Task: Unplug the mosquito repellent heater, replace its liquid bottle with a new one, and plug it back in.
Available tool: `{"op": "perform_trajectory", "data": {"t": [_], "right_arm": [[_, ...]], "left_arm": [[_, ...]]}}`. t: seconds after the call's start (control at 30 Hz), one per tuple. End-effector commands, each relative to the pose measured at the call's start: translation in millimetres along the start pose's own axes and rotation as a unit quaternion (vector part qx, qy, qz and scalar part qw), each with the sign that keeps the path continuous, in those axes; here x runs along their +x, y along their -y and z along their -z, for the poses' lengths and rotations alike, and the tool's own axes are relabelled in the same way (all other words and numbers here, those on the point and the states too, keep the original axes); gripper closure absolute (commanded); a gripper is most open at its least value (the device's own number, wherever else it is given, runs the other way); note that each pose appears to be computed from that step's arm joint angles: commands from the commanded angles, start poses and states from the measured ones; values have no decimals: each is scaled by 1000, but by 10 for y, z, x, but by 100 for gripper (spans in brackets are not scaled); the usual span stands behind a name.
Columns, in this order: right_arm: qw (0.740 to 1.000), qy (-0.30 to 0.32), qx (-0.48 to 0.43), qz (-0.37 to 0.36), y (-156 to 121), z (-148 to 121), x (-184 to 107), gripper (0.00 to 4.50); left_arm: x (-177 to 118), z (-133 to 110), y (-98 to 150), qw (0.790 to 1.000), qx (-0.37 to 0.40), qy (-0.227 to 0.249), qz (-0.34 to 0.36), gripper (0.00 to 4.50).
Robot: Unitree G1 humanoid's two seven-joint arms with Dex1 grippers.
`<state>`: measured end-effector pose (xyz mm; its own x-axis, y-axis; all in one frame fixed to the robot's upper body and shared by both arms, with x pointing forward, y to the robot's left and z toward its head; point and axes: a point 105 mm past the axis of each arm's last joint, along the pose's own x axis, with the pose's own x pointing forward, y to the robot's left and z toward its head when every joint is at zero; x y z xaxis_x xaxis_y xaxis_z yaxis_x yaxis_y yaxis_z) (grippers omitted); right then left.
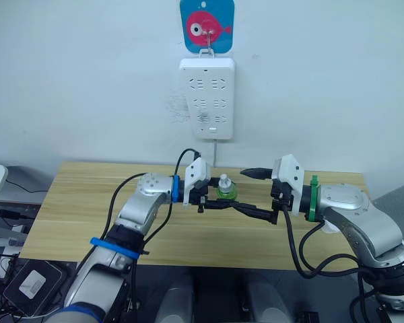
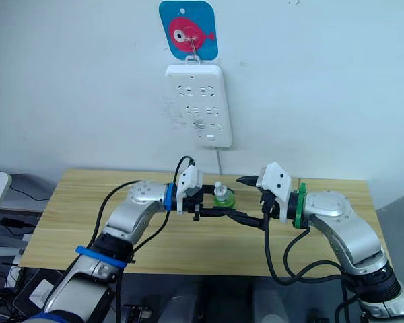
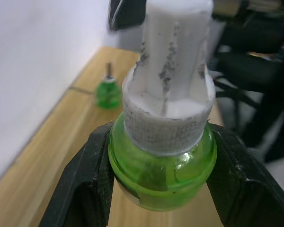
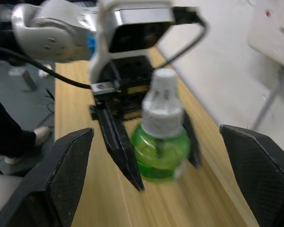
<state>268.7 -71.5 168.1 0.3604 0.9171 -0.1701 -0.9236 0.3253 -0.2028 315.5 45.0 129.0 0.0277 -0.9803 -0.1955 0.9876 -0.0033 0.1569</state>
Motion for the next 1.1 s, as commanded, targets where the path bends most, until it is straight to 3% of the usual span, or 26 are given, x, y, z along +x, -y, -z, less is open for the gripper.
{"op": "perform_trajectory", "data": {"t": [0.03, 0.17, 0.27, 0.53, 0.73, 0.93, 1.07, 1.1], "right_arm": [[1000, 27, -11, 7, -17, -164, 27, 0], [999, 37, 3, 31, 45, -163, 79, 0], [998, 45, 18, 42, 70, -143, 90, 61], [999, 34, 7, 27, 36, -72, 84, 347], [998, 42, -35, -38, -24, -128, 62, 351], [970, 38, -85, -223, -89, -170, -54, 351], [956, 35, -112, -267, 12, -255, -10, 351], [957, 34, -108, -267, 36, -264, -9, 316]], "left_arm": [[65, -87, 21, 999, 18, 9, 36, 223], [83, -114, -28, 999, 28, 9, 41, 223], [80, -115, -40, 999, 32, 8, 43, 223], [57, -133, -18, 998, 39, 9, 48, 223], [32, -147, 66, 997, 56, 10, 58, 223], [39, -202, 284, 989, 86, 12, 118, 223], [-4, -170, 368, 986, 91, -1, 138, 223], [-18, -155, 369, 986, 90, -4, 138, 223]]}}
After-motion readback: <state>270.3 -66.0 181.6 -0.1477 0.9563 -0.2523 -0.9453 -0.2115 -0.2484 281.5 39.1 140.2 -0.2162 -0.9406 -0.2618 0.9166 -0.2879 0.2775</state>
